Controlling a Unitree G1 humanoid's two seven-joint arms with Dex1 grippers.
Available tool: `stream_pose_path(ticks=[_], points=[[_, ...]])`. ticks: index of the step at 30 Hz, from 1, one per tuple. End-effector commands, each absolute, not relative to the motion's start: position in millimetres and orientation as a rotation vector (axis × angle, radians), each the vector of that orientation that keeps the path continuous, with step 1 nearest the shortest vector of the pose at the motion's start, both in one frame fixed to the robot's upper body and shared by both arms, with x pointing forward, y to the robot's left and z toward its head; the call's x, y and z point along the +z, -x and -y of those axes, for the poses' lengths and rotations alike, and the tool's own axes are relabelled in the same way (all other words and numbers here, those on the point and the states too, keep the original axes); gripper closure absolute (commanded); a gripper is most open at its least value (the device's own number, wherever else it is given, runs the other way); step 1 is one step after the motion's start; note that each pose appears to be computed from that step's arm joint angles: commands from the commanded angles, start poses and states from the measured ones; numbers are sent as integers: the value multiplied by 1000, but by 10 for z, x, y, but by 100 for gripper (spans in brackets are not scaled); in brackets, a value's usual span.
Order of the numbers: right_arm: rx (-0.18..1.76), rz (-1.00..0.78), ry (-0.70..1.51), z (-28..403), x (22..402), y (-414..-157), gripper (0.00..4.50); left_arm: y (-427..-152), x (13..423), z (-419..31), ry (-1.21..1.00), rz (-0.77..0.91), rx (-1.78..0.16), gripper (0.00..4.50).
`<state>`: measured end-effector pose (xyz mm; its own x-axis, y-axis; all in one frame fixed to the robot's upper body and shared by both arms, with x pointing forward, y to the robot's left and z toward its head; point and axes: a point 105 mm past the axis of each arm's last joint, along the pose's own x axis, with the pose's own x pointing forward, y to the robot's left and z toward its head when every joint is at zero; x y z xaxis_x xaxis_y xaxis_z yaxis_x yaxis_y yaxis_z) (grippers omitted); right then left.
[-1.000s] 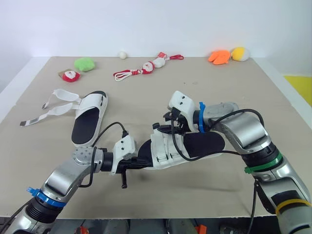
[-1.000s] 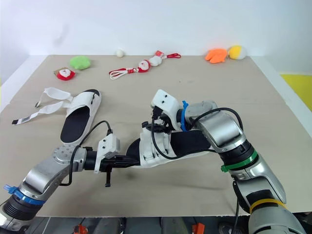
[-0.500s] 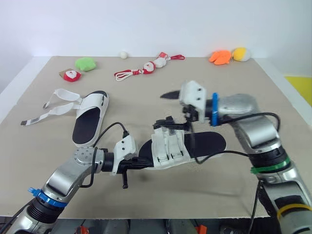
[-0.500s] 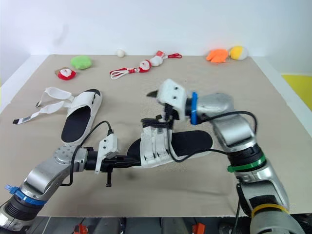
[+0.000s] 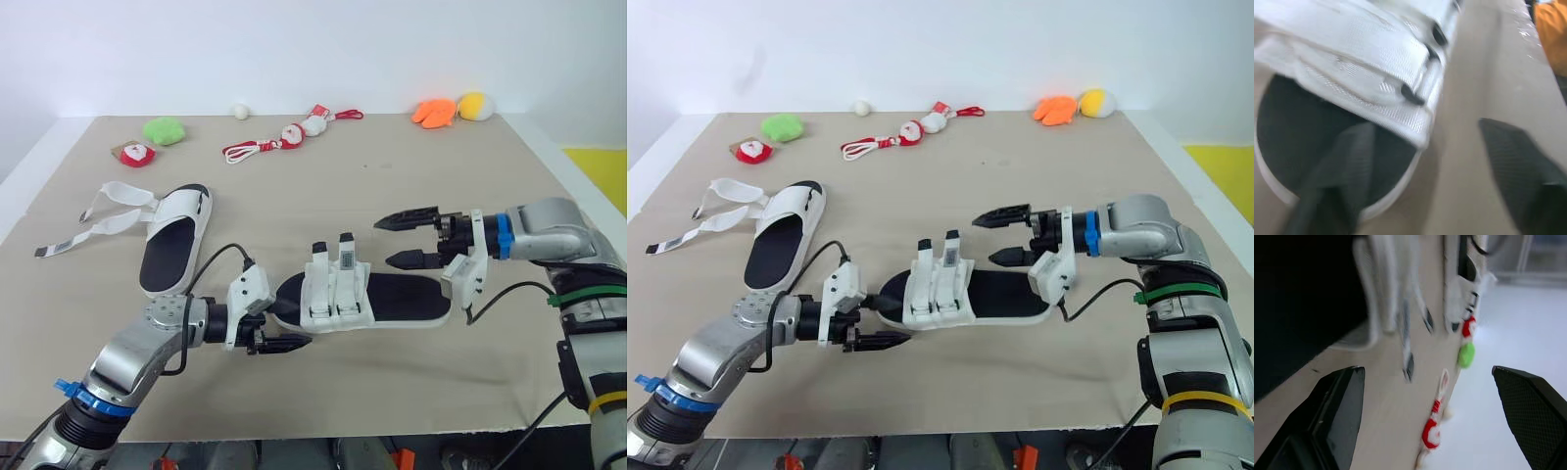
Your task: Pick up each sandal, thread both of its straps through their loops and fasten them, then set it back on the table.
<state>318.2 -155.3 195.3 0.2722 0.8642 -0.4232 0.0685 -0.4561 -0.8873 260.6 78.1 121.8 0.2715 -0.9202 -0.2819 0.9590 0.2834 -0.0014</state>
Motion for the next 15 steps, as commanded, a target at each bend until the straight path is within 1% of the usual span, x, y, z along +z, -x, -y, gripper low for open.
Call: stream_pose_path(ticks=[1,5,9,11,15], points=[[1228,915,1748,1566,2002,-3132,0,-2638,1429,-912,-191,-178,-1195,14],[1217,957,1694,1484,1992,-3084,0,-2668,1546,-1004,-181,-148,-1145,14],[1185,891,1650,1434,1939,-3074,0,-2705,1653,-1017,-177,-97,-1119,14],[1195,855,1644,1437,1866,-3018,0,-2722,1700,-1003,-169,-71,-1115,14],[1210,839,1623,1399,1751,-2894,0,-2751,1739,-964,-170,-52,-1128,14]])
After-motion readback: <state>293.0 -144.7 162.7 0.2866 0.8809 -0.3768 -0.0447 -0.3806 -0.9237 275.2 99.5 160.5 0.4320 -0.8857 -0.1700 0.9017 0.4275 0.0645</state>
